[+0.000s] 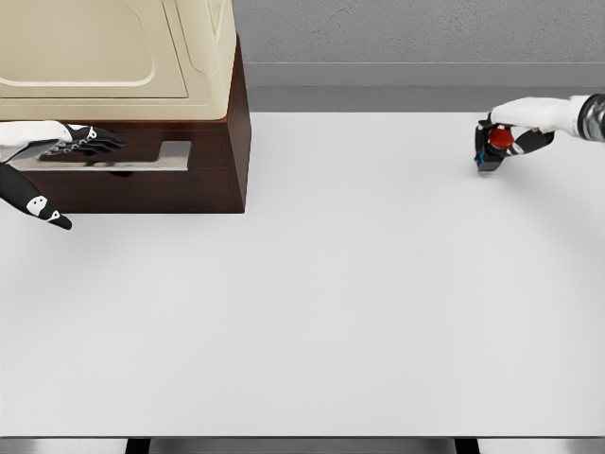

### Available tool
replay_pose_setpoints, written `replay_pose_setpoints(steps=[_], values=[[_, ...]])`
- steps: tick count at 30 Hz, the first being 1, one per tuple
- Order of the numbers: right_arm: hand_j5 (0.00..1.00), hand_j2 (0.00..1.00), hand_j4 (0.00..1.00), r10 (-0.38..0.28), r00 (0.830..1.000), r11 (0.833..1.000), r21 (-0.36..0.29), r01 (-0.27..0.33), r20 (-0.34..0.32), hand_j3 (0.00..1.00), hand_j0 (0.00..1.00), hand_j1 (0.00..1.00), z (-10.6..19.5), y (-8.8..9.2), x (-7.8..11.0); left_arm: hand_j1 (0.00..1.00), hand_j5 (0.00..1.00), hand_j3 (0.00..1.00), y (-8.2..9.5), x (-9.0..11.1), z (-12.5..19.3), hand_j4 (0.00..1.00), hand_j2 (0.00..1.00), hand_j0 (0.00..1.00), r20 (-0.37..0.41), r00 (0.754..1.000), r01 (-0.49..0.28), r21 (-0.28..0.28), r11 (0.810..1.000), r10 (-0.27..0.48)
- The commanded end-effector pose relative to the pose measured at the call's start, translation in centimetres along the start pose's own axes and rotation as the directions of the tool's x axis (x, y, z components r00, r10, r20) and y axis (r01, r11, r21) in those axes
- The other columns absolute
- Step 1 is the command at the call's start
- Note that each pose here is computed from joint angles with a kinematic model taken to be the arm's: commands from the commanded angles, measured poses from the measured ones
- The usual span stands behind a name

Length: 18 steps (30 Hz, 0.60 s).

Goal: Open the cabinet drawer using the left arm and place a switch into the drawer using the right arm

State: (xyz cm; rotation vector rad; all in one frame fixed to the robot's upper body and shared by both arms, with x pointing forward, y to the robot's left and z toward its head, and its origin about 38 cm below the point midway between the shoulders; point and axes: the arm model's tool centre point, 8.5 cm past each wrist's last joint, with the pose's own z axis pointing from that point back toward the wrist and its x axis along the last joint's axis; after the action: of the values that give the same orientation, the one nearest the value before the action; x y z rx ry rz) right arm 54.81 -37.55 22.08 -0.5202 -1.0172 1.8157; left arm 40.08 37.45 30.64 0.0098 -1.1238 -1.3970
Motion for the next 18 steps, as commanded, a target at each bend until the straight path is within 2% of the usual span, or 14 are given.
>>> replay_pose_setpoints(steps=[1, 6, 8, 11, 16, 18], values=[[0.48, 0.48, 0.48, 0.013, 1.0, 1.0, -0.015, -0.013, 0.023, 0.48, 0.48, 0.48, 0.0, -0.5, 0.5, 1.0, 1.0, 1.0, 0.2, 0.2, 0.2, 1.0, 1.0, 1.0, 0.008, 1.0, -0.003, 0.008, 1.0, 0.003], [0.48, 0.48, 0.48, 0.068, 0.996, 0.998, -0.013, -0.067, 0.051, 0.48, 0.48, 0.48, -0.1, -1.6, 1.5, 1.0, 1.0, 1.0, 0.1, -0.1, 0.4, 1.0, 1.0, 1.0, 0.017, 1.0, -0.018, 0.022, 1.0, 0.018], [0.48, 0.48, 0.48, 0.13, 0.989, 0.992, -0.007, -0.129, 0.075, 0.48, 0.48, 0.48, -0.2, -2.3, 2.8, 1.0, 1.0, 1.0, 0.0, -0.1, 0.4, 1.0, 1.0, 1.0, 0.018, 1.0, -0.019, 0.02, 1.0, 0.019], [0.48, 0.48, 0.48, 0.185, 0.978, 0.983, -0.01, -0.185, 0.097, 0.48, 0.48, 0.48, 0.1, -2.8, 3.8, 1.0, 1.0, 1.0, -0.1, -0.1, 0.6, 1.0, 1.0, 1.0, 0.023, 0.999, -0.032, 0.019, 0.999, 0.032], [0.48, 0.48, 0.48, 0.271, 0.953, 0.962, -0.018, -0.271, 0.135, 0.48, 0.48, 0.48, 0.6, -3.7, 5.7, 1.0, 1.0, 1.0, -0.5, 0.1, 0.6, 1.0, 1.0, 1.0, 0.053, 0.996, -0.072, 0.005, 0.997, 0.072], [0.46, 0.46, 0.46, 0.288, 0.947, 0.957, -0.024, -0.288, 0.139, 0.46, 0.46, 0.46, 1.1, -3.9, 5.9, 1.0, 1.0, 1.0, -0.6, 0.1, 0.6, 1.0, 1.0, 1.0, 0.06, 0.994, -0.087, 0.002, 0.996, 0.087]])
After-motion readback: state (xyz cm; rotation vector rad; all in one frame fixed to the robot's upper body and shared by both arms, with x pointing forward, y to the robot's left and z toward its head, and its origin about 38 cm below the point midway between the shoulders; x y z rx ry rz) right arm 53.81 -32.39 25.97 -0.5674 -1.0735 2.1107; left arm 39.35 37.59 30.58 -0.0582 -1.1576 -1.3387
